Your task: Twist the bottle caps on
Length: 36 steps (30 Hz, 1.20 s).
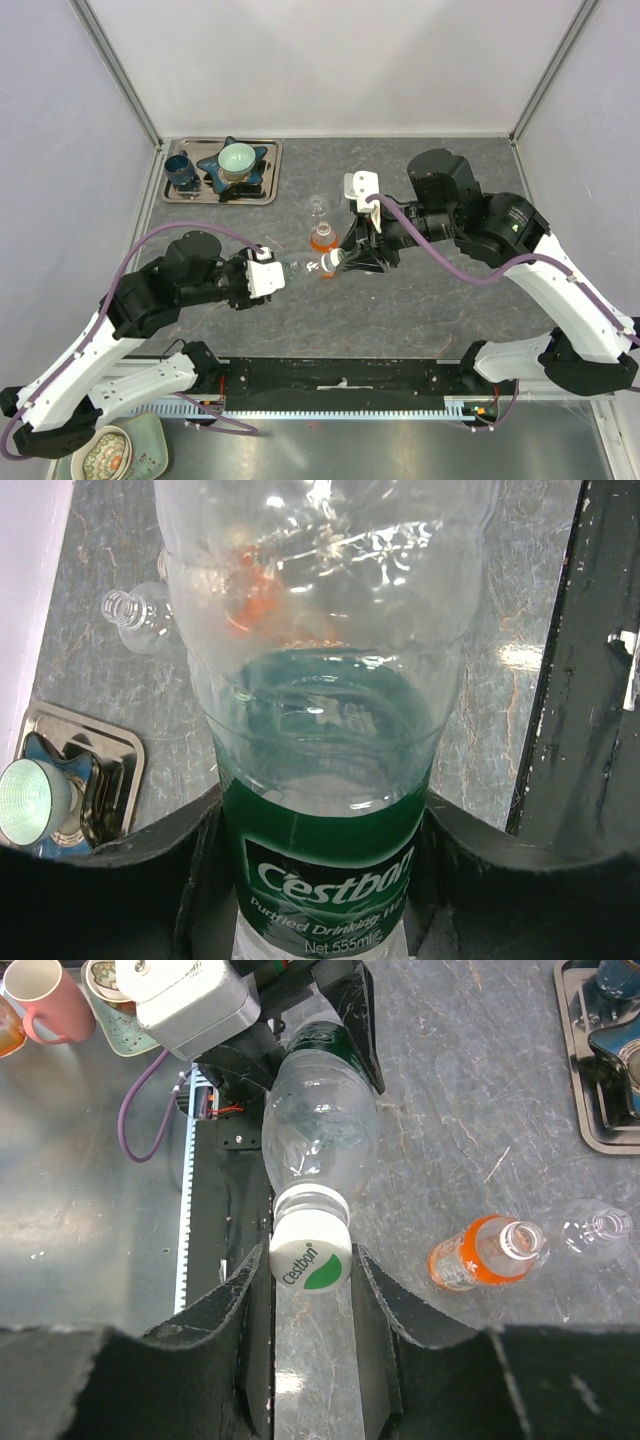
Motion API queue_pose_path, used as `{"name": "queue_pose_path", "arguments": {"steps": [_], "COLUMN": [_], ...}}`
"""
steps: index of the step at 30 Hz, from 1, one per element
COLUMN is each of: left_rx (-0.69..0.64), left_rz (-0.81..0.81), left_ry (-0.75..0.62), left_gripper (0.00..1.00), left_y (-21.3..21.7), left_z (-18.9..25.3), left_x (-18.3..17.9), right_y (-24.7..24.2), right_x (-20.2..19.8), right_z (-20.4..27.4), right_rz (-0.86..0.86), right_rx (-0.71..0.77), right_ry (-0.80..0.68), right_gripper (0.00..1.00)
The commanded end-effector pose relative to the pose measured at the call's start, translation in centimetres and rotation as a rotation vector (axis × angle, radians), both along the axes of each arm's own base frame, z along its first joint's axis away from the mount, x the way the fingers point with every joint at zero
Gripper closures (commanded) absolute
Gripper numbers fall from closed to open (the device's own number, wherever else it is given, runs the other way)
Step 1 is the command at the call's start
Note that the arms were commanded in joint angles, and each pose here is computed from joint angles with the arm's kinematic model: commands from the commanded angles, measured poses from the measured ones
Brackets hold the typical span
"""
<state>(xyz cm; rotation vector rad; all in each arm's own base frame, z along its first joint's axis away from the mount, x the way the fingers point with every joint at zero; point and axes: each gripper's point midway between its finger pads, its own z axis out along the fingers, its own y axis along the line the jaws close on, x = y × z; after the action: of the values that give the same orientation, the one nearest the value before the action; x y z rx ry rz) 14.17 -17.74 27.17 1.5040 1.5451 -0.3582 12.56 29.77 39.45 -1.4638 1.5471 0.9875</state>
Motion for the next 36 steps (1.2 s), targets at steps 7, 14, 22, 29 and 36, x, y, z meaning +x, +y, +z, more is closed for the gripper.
{"name": "queue_pose_path", "arguments": {"steps": [7, 14, 22, 29, 36], "left_rx": [-0.045, -0.045, -0.053, -0.058, -0.047], "left_rz": [-0.033, -0.031, -0.034, -0.044, -0.048], "left_ry": [-0.041, -0.042, -0.047, -0.033, -0.021], "left_gripper": [0.57, 0.57, 0.57, 0.57, 0.57], "left_y": [-0.8, -0.7, -0.8, -0.9, -0.8], "left_z": [2.4, 2.4, 2.7, 2.7, 2.1], "left_x": [0.2, 0.2, 0.1, -0.1, -0.3], "right_y": [0.7, 0.2, -0.6, 0.2, 0.3], "right_x": [-0.6, -0.7, -1.0, -0.5, -0.3], "right_z": [-0.5, -1.4, -1.7, -0.9, 0.5], "right_rz": [0.047, 0.033, 0.013, 0.021, 0.016], "right_rx": [0.002, -0.019, -0.024, -0.011, 0.017], "right_ry": [0.017, 0.019, 0.013, 0.006, -0.022], "right_gripper": [0.66, 0.65, 0.65, 0.65, 0.66]}}
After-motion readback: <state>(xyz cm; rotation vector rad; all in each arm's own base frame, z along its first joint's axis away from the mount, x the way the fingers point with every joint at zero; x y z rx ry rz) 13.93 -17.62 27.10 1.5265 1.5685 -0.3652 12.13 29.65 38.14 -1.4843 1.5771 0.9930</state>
